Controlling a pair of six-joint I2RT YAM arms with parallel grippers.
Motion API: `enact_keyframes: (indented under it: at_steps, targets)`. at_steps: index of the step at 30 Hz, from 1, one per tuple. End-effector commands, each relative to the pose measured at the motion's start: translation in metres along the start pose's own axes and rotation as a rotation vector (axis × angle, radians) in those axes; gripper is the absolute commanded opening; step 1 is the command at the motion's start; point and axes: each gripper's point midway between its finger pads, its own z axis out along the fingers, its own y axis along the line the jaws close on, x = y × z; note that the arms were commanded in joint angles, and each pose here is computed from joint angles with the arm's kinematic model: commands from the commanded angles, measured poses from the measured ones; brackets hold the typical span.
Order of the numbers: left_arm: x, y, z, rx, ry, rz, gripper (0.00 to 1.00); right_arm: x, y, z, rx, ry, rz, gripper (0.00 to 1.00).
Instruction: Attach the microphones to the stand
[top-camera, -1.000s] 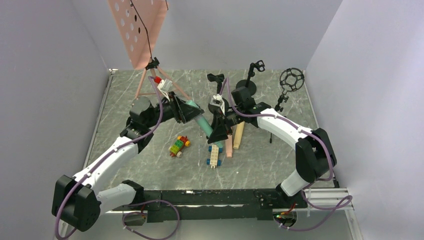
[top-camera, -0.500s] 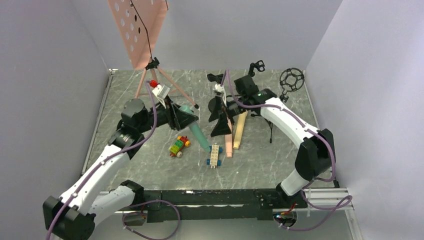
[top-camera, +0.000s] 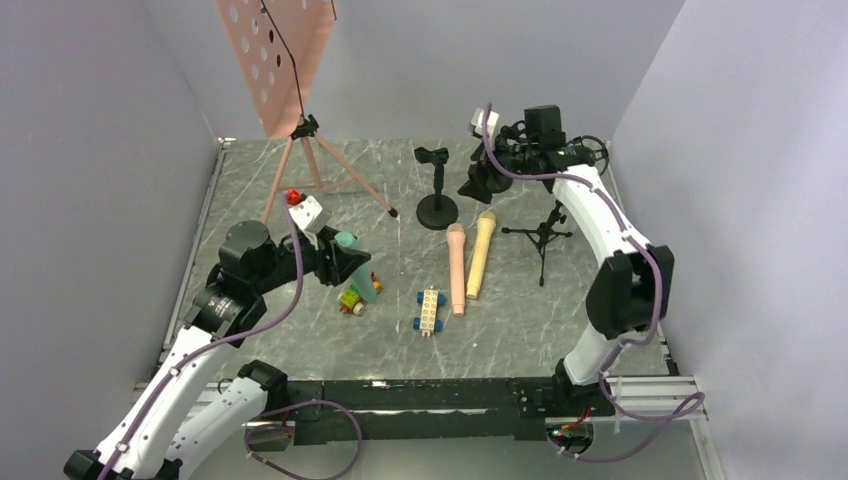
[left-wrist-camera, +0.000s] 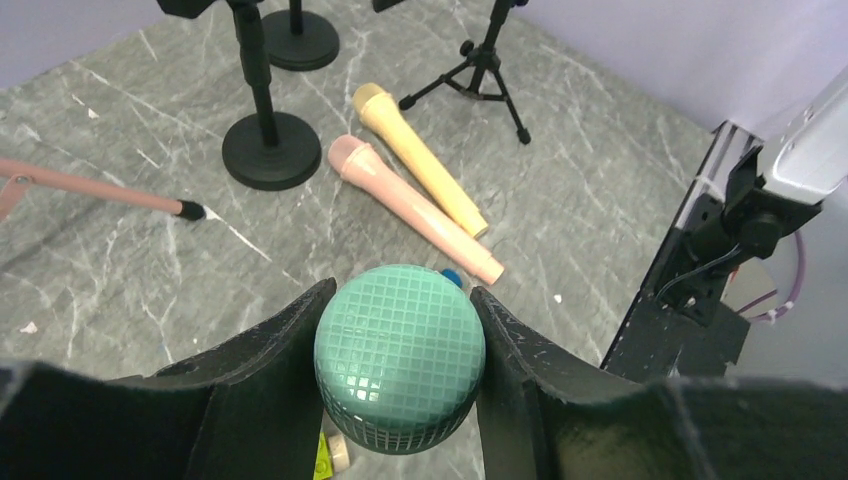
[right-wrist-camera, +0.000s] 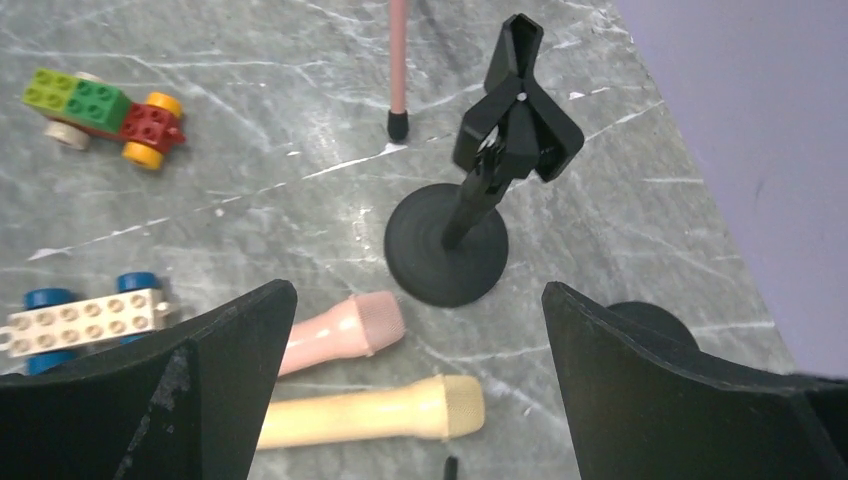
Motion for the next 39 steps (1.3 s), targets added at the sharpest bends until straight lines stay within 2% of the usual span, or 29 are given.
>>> enact_keyframes:
  at_steps: [1, 6, 12, 21, 29, 35, 39]
  targets:
    - [0.006, 0.006, -0.003, -0.014, 0.001, 0.087, 0.03, -0.015, -0.032, 0.024, 0.015, -0.053, -0.135, 1.0]
    - [0.015, 0.011, -0.003, -0.028, 0.012, 0.111, 0.03, -0.017, -0.056, 0.046, 0.04, -0.08, -0.085, 1.0]
    - [0.026, 0.012, -0.001, -0.023, 0.03, 0.104, 0.03, -0.019, -0.059, 0.065, 0.027, -0.076, -0.139, 1.0]
    - [0.025, 0.014, -0.003, -0.025, 0.026, 0.106, 0.03, -0.036, -0.059, 0.08, -0.035, -0.138, -0.092, 1.0]
    - [0.024, 0.013, -0.003, -0.018, 0.021, 0.1, 0.03, -0.027, -0.057, 0.086, -0.029, -0.126, -0.037, 0.99]
    - [0.024, 0.013, -0.004, -0.015, 0.015, 0.1, 0.03, -0.004, -0.055, 0.086, -0.044, -0.196, 0.132, 1.0]
    - [0.024, 0.014, -0.004, -0.021, 0.019, 0.099, 0.03, 0.006, -0.046, 0.09, -0.083, -0.204, 0.116, 1.0]
